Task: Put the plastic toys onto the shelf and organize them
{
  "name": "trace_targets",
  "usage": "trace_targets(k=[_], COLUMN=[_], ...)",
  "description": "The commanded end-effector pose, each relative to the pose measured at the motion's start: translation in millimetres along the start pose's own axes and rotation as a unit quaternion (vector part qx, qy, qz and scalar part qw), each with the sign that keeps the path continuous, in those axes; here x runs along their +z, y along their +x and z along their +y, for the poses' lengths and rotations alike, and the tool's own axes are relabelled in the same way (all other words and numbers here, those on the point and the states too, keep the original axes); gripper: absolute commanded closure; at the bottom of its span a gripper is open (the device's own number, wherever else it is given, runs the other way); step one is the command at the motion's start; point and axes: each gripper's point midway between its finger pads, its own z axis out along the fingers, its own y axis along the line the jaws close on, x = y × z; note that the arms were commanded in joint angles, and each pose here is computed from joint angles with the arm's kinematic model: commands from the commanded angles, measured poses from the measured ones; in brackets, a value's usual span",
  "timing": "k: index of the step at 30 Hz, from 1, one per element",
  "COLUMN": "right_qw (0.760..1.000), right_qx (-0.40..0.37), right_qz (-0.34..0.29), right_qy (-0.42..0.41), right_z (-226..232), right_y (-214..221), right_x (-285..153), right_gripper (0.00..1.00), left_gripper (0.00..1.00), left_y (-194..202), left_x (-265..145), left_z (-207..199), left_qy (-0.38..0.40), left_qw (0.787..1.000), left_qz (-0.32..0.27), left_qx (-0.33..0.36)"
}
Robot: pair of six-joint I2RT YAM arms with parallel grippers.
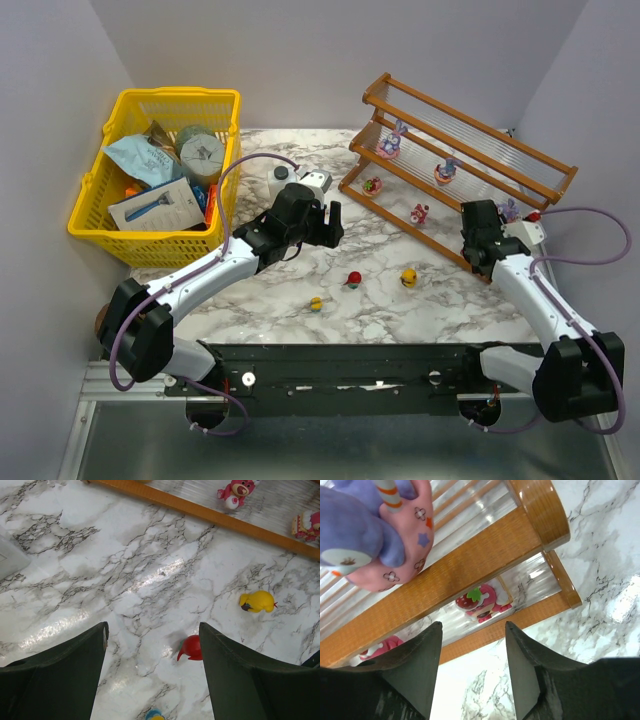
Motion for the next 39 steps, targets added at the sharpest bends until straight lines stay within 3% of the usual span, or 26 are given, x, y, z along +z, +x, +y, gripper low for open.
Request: trace_targets(k=[1,7,14,18,29,39], right_qw=[0.999,0.986,0.939,0.927,0.913,0.917], right_qx=[-0.028,-0.111,-0.226,-0.236,-0.284,-0.31], right_qz=[0.013,0.08,0.158,0.171,0.212,0.192], right_qy=[-0.024,-0.09,-0.205,-0.235,-0.204,-0.16], right_z=[5.8,15.0,19.1,13.4,1.3,-6.2], right_y=[-5.3,15.8,45.6,60.9,138.3,159.9], right_x=[-10.5,-26.7,-56.0,-70.9,-99.1,-86.9], right_gripper=[0.35,0.25,0.18,0.15,0.14,0.25], left_gripper=[0.18,0.18,0.18,0.18,0.02,0.01], left_y=[-0.2,0.1,-0.1,-0.9,-1.7,-4.0], left_x=[-0.5,-1.7,-2.2,-2.3,-4.6,-9.2], left_z=[0.4,1.1,0.2,-0.3,-0.7,1.3], left_qy=[0.001,0.002,0.003,0.004,0.006,0.001], left_qw=[1.0,1.0,1.0,1.0,1.0,1.0], left_qz=[0.002,-0.001,-0.003,-0.005,-0.007,-0.014], left_qx=[-0.004,-0.006,-0.008,-0.011,-0.008,-0.006])
